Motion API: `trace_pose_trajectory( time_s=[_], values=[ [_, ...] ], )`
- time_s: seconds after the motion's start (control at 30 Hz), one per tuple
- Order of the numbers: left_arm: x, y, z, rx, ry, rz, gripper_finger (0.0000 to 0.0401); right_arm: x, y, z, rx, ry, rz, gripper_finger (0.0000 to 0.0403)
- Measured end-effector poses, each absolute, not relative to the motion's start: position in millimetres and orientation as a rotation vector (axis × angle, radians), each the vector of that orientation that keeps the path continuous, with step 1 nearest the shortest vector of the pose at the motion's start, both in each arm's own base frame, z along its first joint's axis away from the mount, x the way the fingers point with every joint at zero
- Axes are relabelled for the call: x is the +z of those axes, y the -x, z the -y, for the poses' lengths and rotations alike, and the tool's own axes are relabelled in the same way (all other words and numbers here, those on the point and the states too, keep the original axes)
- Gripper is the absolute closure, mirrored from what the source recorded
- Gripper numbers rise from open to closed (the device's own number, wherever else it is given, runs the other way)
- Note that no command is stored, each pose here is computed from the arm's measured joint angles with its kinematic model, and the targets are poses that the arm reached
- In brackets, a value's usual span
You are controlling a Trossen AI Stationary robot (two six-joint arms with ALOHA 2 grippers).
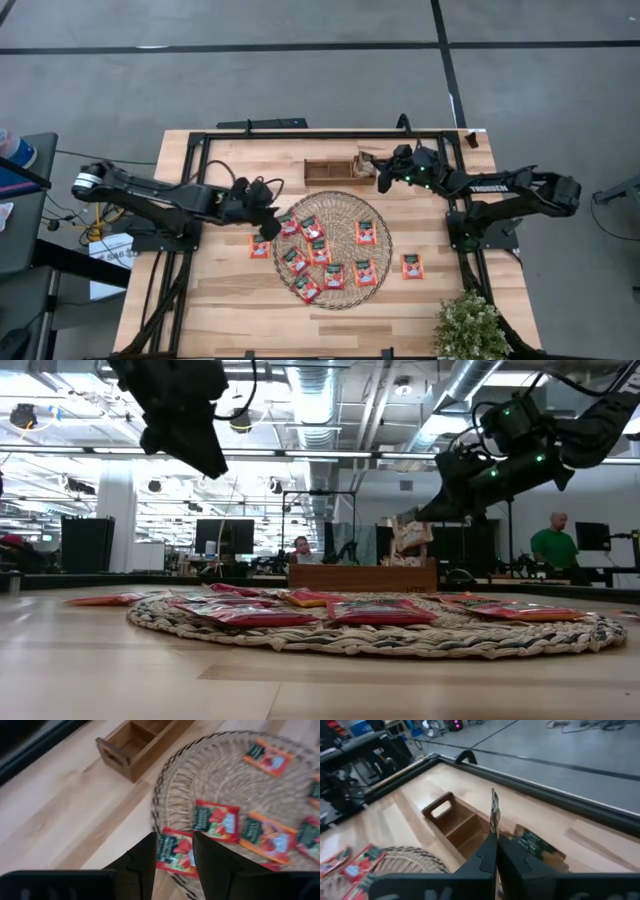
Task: Pick & Place Tea
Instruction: Put the brown tea bag into the right slot of the wooden organizer
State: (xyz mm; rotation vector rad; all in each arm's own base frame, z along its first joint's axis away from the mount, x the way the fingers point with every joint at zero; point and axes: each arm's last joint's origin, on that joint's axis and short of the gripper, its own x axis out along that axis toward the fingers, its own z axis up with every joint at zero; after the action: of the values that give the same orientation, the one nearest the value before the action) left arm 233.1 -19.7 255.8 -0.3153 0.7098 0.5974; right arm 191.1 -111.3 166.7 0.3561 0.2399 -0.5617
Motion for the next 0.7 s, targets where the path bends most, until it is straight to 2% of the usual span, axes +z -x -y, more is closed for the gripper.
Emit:
trace_pose_trajectory(
  time_s=[0.23, 0.7],
  values=[
    [260, -225, 19, 0.568, 0.376, -0.625, 0.0284, 155, -200, 115, -0.563, -0.359, -0.226, 0.0403],
    [259, -225, 21, 0.504, 0.41, -0.661, 0.0284, 137, -209, 120, -0.553, -0.341, -0.234, 0.0403]
  ],
)
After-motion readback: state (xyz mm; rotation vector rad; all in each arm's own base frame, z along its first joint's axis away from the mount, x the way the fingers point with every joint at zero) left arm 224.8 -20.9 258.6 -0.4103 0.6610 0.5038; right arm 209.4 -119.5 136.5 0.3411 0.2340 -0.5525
